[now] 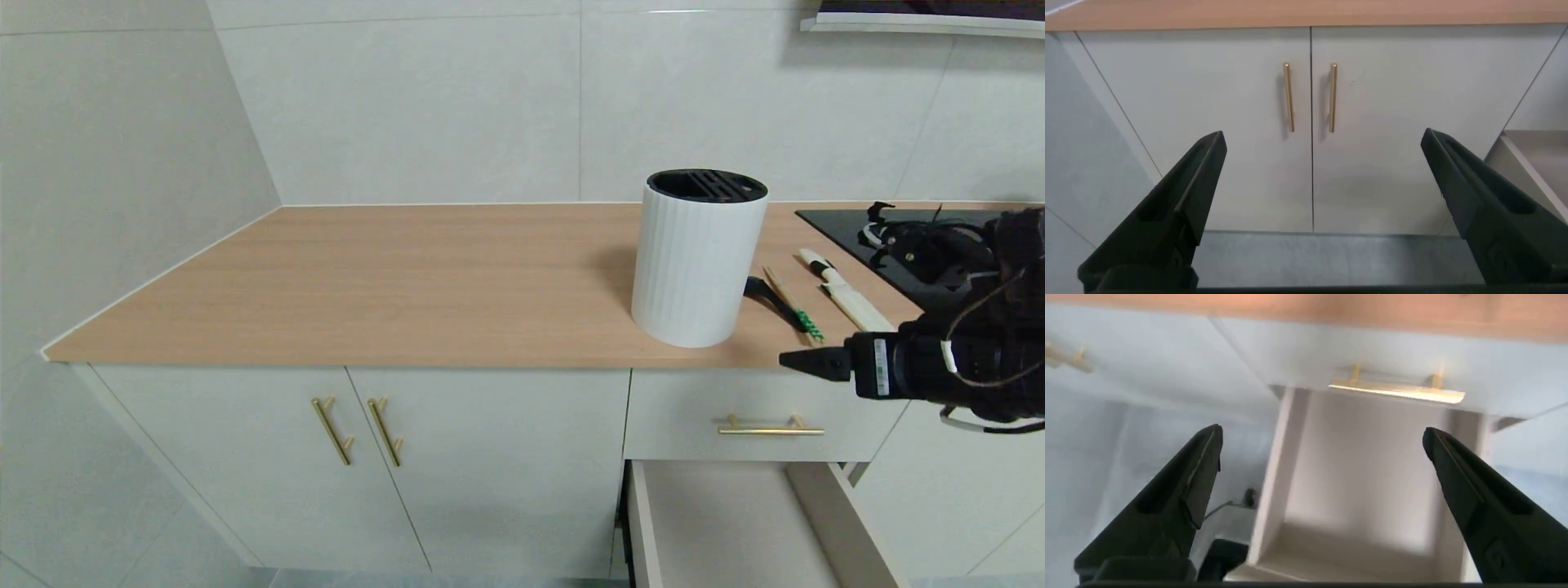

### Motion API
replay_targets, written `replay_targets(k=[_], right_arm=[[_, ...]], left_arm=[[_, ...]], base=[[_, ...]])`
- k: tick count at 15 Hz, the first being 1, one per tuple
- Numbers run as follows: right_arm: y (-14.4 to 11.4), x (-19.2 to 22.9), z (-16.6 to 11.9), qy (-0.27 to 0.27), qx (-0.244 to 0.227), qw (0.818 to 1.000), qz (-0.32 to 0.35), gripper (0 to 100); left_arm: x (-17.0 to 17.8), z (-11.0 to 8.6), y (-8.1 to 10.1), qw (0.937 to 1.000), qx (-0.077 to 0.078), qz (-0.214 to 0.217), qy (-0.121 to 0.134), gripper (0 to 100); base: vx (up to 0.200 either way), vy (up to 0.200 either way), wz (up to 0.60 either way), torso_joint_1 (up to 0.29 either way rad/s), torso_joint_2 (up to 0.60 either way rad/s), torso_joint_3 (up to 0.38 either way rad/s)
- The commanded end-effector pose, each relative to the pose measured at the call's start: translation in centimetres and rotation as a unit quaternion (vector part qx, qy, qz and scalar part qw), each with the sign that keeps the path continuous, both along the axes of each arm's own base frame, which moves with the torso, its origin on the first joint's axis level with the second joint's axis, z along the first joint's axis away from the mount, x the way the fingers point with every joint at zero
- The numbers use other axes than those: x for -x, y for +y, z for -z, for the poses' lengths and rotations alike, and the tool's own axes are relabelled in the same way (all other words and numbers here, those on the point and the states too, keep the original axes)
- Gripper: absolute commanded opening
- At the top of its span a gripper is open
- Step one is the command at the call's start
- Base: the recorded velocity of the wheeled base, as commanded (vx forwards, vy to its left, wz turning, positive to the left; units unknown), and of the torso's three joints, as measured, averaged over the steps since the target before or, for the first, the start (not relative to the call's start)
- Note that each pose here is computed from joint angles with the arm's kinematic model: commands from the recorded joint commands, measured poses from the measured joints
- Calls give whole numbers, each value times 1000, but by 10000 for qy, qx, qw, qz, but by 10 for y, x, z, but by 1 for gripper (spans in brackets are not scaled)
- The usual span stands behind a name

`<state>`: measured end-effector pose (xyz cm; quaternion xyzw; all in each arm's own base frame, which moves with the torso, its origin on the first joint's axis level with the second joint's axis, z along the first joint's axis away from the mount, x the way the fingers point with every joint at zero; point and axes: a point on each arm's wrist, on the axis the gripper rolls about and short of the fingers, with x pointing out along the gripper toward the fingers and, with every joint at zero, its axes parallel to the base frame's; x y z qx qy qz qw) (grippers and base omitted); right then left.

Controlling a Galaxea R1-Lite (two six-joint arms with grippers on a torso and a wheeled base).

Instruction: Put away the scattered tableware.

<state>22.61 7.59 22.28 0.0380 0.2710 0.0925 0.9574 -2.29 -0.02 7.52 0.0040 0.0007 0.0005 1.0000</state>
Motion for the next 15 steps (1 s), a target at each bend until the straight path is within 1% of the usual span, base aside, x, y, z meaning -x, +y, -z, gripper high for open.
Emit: replay_targets(k=[1, 3, 5, 7, 9, 11, 15], right_arm=[[9, -34, -13, -284, 232, 9987, 366, 100], [11, -41, -12, -307, 389, 9977, 462, 100], [12, -53, 7, -2, 520, 9972, 530, 100], [-3, -67, 17, 144, 569, 9949, 818, 100], [-13, -77, 17, -28, 515, 9934, 1029, 100], [-25, -89, 27, 13, 616, 9908, 1202, 100], [-29, -105, 44, 71, 693, 9887, 1330, 100]], left_arm=[[0, 0, 0, 10000, -6, -2, 8, 100], [0, 0, 0, 10000, -6, -2, 8, 100], [0, 0, 0, 10000, -6, -2, 0, 100], [0, 0, 0, 10000, -6, -2, 8, 100], [0, 0, 0, 10000, -6, -2, 0, 100], [0, 0, 0, 10000, -6, -2, 8, 100], [0, 0, 0, 10000, -6, -2, 8, 100]], base=[[0, 0, 0, 0, 0, 0], [0, 0, 0, 0, 0, 0], [0, 0, 0, 0, 0, 0], [0, 0, 0, 0, 0, 0], [0, 0, 0, 0, 0, 0], [0, 0, 0, 0, 0, 0], [0, 0, 0, 0, 0, 0]])
